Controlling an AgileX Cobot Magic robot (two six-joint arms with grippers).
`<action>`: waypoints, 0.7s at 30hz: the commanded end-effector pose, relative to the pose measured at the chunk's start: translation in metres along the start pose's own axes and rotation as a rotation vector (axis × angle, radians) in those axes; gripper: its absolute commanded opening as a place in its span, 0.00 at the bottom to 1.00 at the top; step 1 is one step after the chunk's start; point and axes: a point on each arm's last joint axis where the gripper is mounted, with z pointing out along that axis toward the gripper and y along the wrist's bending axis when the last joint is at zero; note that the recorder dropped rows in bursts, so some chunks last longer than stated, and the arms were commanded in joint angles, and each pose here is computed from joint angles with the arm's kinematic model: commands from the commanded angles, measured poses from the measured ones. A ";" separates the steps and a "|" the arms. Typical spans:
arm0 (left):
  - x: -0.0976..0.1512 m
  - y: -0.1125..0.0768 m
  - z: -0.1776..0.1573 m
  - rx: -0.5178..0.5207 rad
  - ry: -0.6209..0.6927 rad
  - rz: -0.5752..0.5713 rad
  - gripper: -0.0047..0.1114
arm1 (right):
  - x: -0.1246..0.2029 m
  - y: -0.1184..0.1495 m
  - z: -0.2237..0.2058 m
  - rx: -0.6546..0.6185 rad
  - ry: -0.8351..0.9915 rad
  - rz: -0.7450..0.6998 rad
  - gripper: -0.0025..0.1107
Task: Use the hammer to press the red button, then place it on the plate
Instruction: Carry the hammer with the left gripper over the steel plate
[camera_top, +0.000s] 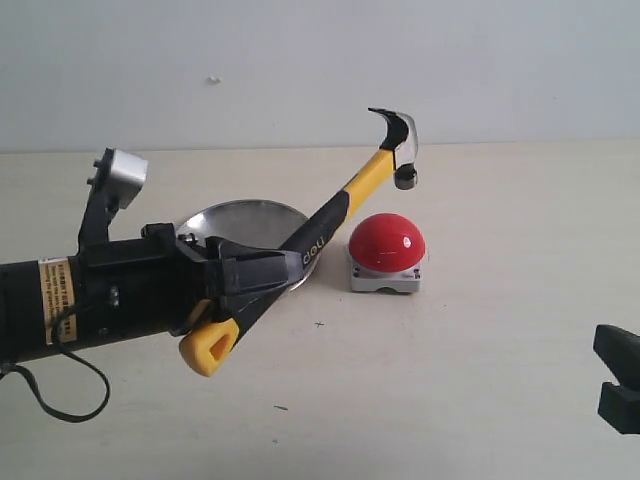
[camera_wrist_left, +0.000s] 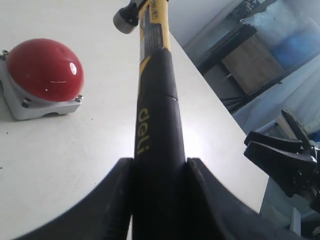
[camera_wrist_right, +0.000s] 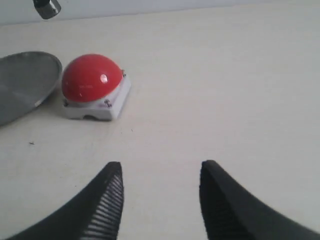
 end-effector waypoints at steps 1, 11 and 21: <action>-0.008 -0.010 -0.005 0.056 -0.064 0.032 0.04 | -0.002 0.003 -0.006 -0.121 -0.106 -0.026 0.25; -0.012 -0.001 -0.002 -0.002 -0.123 0.043 0.04 | -0.003 0.007 -0.017 -0.256 -0.148 -0.010 0.05; -0.038 -0.018 0.006 0.083 -0.168 0.064 0.04 | -0.003 0.007 -0.017 -0.255 -0.149 -0.014 0.05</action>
